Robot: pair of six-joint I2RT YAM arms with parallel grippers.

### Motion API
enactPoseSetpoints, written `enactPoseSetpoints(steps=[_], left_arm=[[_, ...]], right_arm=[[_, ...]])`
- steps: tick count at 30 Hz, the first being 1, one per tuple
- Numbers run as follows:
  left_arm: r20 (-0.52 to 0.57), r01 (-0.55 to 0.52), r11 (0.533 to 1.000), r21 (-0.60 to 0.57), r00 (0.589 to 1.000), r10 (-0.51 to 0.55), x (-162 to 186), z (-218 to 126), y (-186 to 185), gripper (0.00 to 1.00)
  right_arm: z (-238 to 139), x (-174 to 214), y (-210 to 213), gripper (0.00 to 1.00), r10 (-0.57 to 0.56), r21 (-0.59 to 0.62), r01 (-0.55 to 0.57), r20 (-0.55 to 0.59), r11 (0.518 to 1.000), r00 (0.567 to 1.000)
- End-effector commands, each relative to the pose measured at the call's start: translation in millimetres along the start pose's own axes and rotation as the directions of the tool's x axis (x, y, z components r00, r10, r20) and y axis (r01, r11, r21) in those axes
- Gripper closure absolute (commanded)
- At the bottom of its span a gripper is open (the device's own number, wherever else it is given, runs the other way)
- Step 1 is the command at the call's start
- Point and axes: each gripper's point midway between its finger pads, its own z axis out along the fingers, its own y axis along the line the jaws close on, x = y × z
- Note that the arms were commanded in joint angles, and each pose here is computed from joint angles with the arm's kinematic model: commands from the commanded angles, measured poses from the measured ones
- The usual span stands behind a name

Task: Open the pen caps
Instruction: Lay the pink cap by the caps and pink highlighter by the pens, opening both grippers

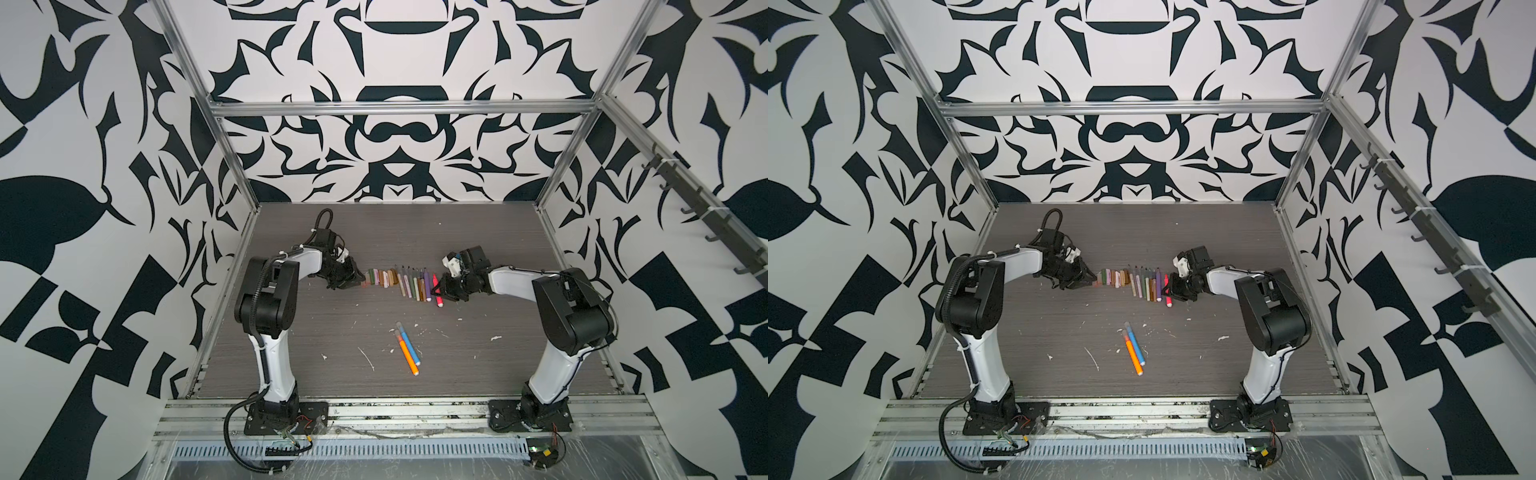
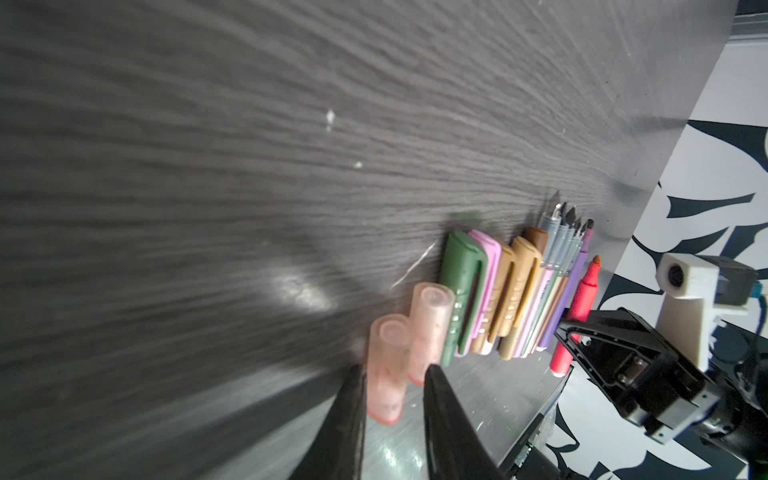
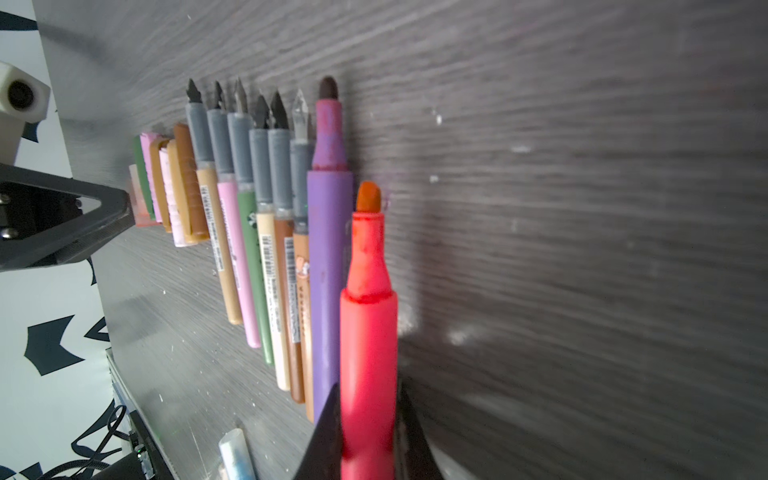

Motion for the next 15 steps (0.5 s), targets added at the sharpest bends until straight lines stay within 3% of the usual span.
enactPoseSetpoints(steps=[1, 11, 15], left_arm=[[-0.014, 0.003, 1.000, 0.018, 1.000, -0.002, -4, 4, -3, 0.73], [0.015, -0.006, 1.000, 0.019, 1.000, 0.005, 8, -14, -9, 0.73], [0.024, -0.007, 1.000, 0.022, 1.000, 0.006, 16, -22, -12, 0.73]], right_arm=[[8, 3, -20, 1.00, 0.016, 0.083, -0.015, -0.016, 0.996, 1.000], [11, -8, -21, 0.93, 0.008, 0.101, -0.008, -0.001, 0.995, 1.000], [12, -9, -19, 0.81, 0.009, 0.094, -0.010, 0.004, 0.996, 1.000]])
